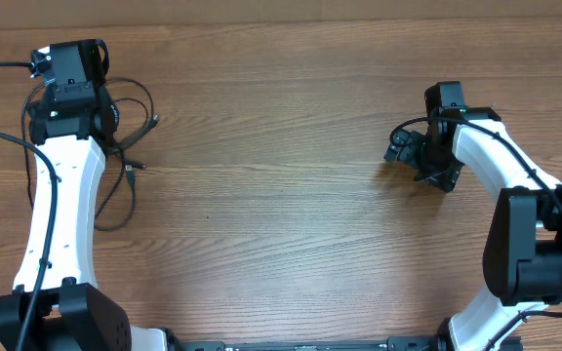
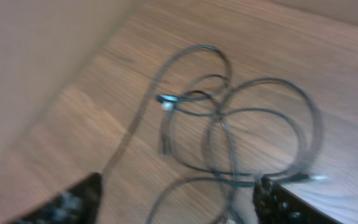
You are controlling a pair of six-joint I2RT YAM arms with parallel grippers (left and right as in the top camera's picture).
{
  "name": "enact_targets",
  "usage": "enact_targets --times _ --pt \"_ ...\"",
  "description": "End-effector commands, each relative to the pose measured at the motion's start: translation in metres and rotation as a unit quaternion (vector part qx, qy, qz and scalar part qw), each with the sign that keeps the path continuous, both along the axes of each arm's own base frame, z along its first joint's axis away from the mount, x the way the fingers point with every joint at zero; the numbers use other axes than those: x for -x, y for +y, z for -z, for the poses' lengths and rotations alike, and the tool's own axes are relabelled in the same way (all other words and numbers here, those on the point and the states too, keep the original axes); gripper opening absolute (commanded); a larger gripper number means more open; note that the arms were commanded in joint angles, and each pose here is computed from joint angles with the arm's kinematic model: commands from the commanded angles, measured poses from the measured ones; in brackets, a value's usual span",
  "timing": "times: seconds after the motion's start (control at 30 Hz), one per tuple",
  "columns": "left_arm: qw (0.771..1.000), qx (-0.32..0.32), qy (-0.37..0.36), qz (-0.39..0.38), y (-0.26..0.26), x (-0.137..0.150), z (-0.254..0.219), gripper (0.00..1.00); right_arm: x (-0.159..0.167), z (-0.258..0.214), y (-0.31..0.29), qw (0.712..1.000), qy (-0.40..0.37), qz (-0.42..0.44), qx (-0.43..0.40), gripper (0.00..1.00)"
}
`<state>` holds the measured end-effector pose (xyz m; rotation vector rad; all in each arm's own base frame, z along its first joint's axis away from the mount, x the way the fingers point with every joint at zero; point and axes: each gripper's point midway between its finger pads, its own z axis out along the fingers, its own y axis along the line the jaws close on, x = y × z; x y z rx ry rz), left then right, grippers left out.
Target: Untangle cables
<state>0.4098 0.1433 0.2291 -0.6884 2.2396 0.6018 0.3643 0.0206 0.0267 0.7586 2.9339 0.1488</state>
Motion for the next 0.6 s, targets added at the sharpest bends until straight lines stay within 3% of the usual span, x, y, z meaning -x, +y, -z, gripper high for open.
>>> enact_targets --times 0.0,0.23,0.57 --pt "0.996 0.069 -0.018 0.049 -0.021 -0.011 0.005 1.00 -0.006 -0.004 -0.002 1.000 -0.010 0.000 0.005 1.00" --pt "0.972 0.191 0.012 0.139 -0.073 -0.008 0.028 1.00 -0.006 -0.004 -0.002 1.000 -0.010 0.000 0.005 1.00" --pt "0.970 0.198 0.016 0.142 -0.076 -0.007 0.029 1.00 -0.006 -0.004 -0.002 1.000 -0.010 0.000 0.005 1.00"
